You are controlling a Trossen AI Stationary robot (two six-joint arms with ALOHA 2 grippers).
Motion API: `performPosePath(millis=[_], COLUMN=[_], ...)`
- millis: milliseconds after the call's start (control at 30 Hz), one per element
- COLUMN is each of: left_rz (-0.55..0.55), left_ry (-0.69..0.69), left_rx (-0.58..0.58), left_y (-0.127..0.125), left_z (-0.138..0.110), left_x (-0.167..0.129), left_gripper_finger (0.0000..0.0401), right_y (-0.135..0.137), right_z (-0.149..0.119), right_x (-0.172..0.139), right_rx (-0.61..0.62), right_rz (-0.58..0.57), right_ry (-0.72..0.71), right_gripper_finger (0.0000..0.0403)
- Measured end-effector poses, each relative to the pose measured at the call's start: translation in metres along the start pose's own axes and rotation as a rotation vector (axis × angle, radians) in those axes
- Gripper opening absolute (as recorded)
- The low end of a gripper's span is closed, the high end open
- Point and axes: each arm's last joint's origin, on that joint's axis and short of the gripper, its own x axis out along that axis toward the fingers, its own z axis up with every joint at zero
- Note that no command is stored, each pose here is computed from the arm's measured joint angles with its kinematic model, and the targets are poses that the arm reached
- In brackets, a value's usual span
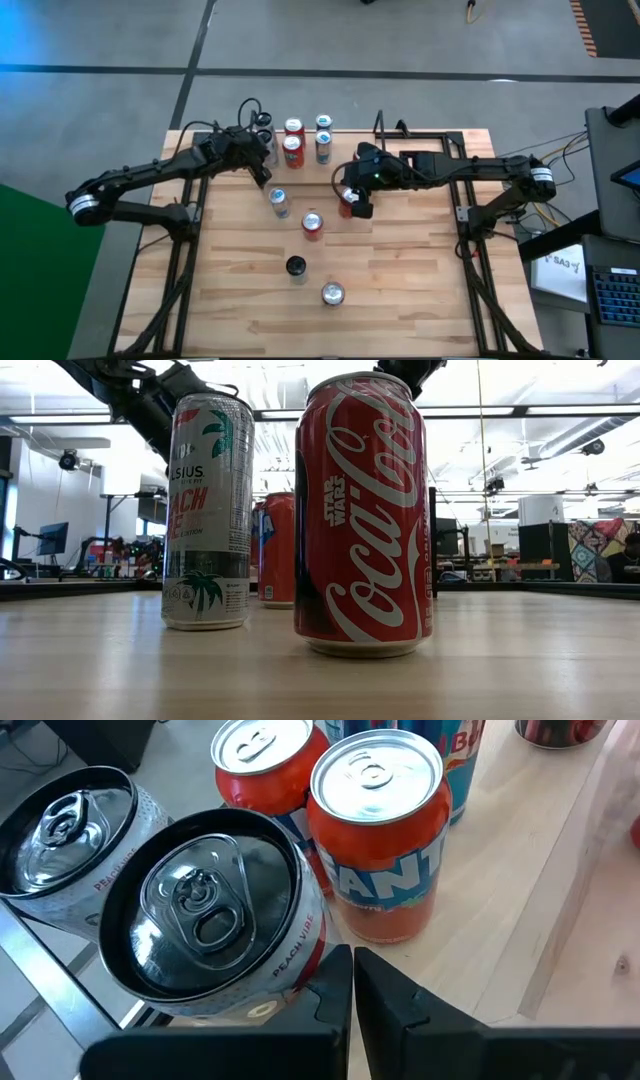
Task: Place canned beverage on shelf
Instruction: Put the left white soda can on the shelf aligned with the other white soda can
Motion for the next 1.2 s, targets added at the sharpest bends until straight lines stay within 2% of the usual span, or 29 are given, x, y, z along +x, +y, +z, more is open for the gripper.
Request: performPosePath(millis=[1200], left_rz=[0.021], left_ry=[-0.038], left_rx=[-0.001], left_y=[0.0048], left_z=[0.0047], left_x=[0.0014], left_gripper_finger=[0.0], right_y=[0.0], right_z=[0.0], right_x=[0.0], right_rx=[0.004], right_rz=[0.0], right_ry=[0.0], right_gripper_finger=[0.0009])
